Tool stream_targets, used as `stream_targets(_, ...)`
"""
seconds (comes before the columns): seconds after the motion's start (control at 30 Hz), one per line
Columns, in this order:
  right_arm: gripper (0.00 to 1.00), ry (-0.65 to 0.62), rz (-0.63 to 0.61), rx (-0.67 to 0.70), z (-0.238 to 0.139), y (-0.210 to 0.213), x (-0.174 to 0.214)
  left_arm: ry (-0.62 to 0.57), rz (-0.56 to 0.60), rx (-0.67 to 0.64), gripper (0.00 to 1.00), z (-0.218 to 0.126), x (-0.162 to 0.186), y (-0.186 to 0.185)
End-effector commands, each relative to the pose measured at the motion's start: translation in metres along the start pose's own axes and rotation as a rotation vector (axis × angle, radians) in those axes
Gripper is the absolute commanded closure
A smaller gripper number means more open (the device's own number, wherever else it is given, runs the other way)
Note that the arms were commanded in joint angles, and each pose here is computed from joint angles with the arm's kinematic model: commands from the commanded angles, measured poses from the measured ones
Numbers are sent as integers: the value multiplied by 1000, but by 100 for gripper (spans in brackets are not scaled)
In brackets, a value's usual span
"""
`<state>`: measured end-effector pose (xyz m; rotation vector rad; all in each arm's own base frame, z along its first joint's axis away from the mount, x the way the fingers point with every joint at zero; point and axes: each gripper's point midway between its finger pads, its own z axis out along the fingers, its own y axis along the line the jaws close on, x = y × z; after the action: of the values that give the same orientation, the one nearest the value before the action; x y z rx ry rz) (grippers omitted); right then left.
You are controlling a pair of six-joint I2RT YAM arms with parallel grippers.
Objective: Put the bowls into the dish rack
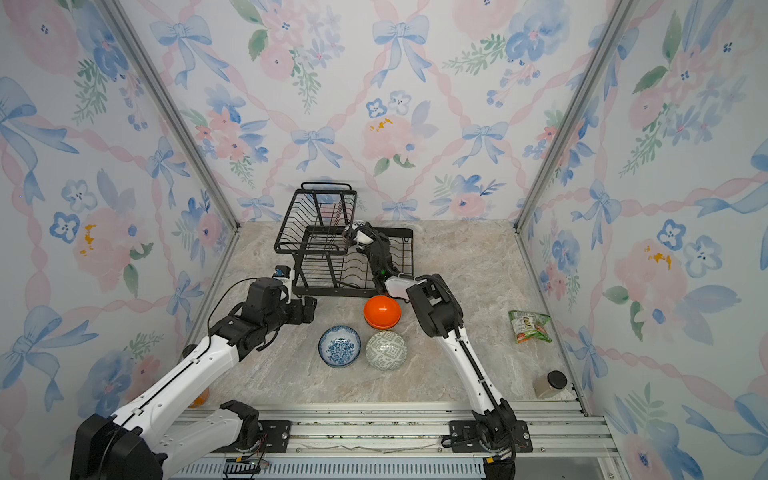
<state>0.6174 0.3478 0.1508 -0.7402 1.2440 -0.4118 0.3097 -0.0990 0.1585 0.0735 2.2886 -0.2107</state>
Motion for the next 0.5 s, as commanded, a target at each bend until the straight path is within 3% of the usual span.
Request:
stream_targets(0.0, 100, -36, -45, -56, -3, 32, -5, 8, 2, 4, 2, 2, 2, 0)
stream_targets(0.47, 100, 38, -88, -19, 2, 25, 16, 21, 5, 1, 2, 5, 4, 1)
